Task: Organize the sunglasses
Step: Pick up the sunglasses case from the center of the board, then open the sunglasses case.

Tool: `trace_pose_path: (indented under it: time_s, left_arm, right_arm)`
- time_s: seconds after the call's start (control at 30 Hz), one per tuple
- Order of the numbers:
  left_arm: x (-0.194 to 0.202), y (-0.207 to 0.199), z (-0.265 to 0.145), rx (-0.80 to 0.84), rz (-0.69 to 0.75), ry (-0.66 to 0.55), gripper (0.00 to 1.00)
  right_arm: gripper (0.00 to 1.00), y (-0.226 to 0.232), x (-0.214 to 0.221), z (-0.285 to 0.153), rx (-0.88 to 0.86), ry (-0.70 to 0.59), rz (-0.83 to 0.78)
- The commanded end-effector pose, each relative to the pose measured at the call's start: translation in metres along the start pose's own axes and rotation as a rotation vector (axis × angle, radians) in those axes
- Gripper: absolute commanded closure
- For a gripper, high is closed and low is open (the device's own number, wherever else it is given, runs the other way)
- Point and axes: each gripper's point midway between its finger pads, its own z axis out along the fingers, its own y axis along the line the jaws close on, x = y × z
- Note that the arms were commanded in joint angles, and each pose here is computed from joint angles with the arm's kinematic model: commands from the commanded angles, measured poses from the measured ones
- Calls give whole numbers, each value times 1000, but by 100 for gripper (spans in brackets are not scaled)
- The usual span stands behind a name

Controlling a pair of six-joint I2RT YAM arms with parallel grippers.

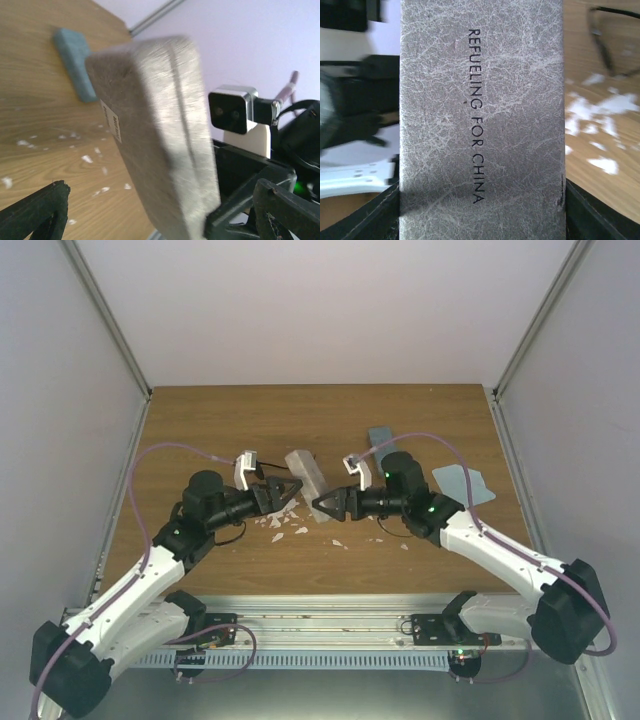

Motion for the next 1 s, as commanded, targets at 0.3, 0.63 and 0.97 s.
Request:
trace_pose_path:
  time_s: [0.3,0.63,0.97]
  left_arm:
    - [-12,-88,-10,427,67,-50,12]
    - [-17,-100,-17,455,136,-77,41]
    - [-30,-111,-21,399,273,-108,46]
  right_arm:
    - [41,121,-29,-39,-543,48,-15]
    - [42,133,-41,-57,-639,37,1]
    - [46,128,-66,-86,-642,-59,148]
